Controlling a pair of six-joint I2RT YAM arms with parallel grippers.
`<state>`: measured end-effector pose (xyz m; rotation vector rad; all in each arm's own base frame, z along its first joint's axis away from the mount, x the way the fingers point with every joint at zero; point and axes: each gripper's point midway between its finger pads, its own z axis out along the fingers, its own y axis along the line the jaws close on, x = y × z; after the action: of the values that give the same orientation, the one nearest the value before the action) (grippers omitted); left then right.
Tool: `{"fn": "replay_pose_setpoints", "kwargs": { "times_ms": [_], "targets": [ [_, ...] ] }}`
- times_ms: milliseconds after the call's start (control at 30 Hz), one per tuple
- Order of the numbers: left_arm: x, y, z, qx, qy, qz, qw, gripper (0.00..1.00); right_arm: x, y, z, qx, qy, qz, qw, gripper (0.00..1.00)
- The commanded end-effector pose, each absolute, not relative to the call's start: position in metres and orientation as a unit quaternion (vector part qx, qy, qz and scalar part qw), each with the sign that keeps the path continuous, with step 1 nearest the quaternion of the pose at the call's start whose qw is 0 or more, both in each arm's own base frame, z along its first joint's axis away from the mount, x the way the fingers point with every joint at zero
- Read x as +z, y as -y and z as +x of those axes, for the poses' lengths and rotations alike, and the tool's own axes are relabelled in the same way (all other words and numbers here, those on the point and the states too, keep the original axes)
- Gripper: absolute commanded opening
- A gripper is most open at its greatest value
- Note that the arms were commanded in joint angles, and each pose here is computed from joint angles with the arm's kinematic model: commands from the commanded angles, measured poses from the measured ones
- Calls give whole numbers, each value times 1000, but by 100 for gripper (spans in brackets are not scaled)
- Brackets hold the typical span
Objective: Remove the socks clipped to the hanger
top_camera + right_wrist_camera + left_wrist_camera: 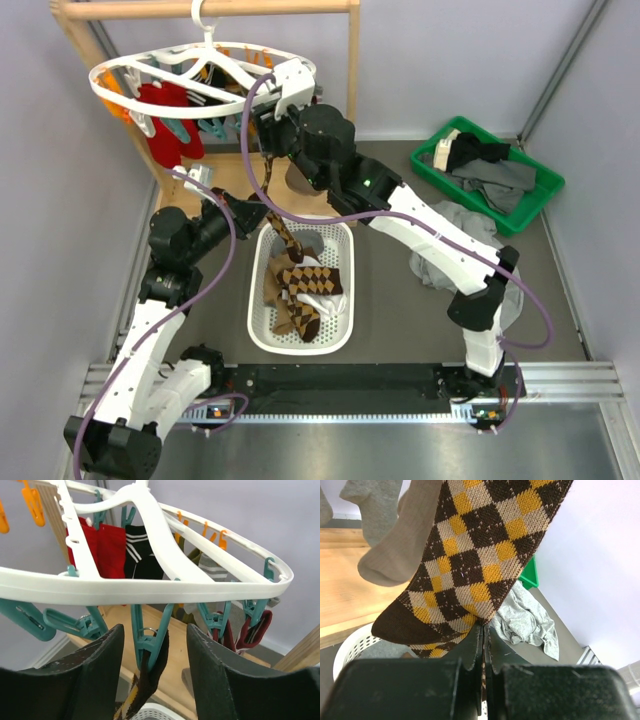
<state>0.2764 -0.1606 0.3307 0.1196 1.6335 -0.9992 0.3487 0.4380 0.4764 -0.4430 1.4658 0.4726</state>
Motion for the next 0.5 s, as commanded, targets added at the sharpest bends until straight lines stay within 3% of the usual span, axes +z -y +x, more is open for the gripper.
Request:
{"fn": "replay_pose_setpoints", "kwargs": {
  "times_ms": [0, 200, 233, 333, 467],
  "targets": [
    [355, 165, 272, -440, -666, 69, 598, 0, 504, -439, 348, 223, -627, -171, 727, 50],
    [352, 165, 272, -441, -669, 67, 594, 0, 512, -441, 348, 234, -617, -161, 734, 29],
    [351, 165, 272, -440, -669, 67, 595, 0, 511, -441, 349, 233, -617, -161, 734, 20],
    [352, 165, 271, -440, -669, 66, 596, 0, 511, -443, 348, 239, -616, -160, 733, 8],
    [354, 164, 271, -440, -667, 67, 597, 0, 511, -444, 347, 245, -618, -159, 730, 0]
  ]
}}
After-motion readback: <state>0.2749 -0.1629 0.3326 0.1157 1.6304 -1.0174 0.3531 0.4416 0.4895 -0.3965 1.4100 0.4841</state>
